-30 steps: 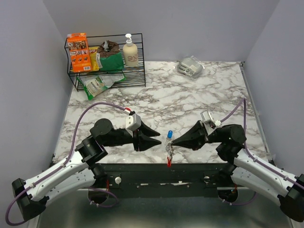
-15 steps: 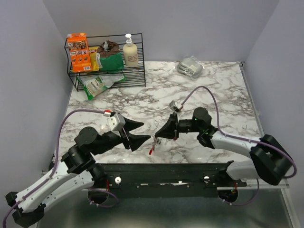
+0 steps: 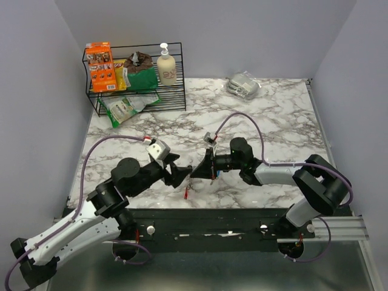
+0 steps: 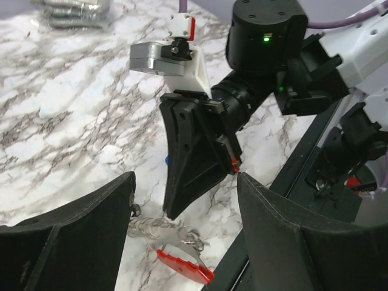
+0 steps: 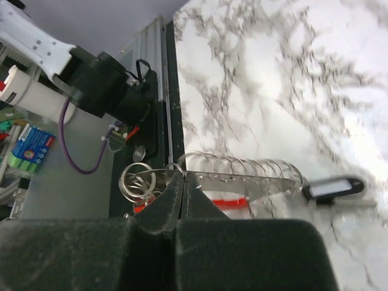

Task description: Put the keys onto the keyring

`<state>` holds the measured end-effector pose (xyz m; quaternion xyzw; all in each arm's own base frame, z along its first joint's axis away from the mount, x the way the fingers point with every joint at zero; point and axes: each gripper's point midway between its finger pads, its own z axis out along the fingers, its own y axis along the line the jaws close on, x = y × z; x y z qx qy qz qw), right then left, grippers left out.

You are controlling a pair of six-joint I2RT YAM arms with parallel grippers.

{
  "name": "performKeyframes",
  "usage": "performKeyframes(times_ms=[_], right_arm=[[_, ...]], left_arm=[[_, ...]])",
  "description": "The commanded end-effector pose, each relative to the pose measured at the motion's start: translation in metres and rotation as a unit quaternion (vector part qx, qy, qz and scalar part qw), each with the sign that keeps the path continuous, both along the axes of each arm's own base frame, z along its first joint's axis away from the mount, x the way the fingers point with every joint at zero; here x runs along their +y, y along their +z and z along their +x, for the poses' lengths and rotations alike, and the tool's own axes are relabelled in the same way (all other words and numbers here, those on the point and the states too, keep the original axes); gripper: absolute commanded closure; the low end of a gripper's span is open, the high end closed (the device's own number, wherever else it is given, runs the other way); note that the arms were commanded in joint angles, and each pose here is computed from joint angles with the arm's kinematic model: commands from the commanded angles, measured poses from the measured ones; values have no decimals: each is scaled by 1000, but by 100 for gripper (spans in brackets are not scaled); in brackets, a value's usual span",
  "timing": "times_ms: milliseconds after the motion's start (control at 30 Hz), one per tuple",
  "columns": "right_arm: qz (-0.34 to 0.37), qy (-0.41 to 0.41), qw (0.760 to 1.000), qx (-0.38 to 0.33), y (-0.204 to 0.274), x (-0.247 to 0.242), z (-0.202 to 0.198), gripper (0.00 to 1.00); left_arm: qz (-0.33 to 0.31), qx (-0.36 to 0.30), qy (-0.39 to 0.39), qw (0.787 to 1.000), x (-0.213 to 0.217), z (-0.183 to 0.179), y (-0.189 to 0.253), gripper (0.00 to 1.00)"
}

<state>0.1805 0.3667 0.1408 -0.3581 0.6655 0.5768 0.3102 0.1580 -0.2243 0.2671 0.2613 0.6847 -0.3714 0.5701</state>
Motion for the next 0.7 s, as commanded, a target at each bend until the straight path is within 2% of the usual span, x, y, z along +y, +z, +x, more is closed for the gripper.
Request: performKeyframes(times_ms=[0, 67, 133, 233, 267, 333, 367, 467, 667], right_arm=[[-42, -71, 995, 63, -43, -16, 1, 98], [-60, -84, 992, 78, -57, -25, -4, 97], [-83, -106, 986, 95, -67, -34, -5, 90], [-102, -115, 984, 95, -72, -41, -6, 72], [-105, -122, 983, 92, -71, -41, -4, 59], [-104, -123, 984, 79, -64, -45, -5, 49], [-109, -139, 982, 73, -64, -49, -2, 40], [-106, -164, 980, 44, -44, -59, 3, 28], [-107, -191, 976, 17, -22, -76, 1, 20]], left_arm=[[37, 44, 48, 997, 1, 18, -32, 21], [46, 57, 62, 995, 2, 23, -43, 20], [51, 65, 69, 994, 1, 26, -51, 18], [60, 74, 87, 992, 4, 31, -62, 15], [63, 78, 92, 991, 4, 33, -65, 14], [72, 86, 98, 989, 5, 34, -71, 13], [77, 90, 104, 988, 6, 35, -74, 12], [89, 103, 109, 985, 7, 36, -84, 12], [115, 144, 79, 980, -4, 27, -108, 12]])
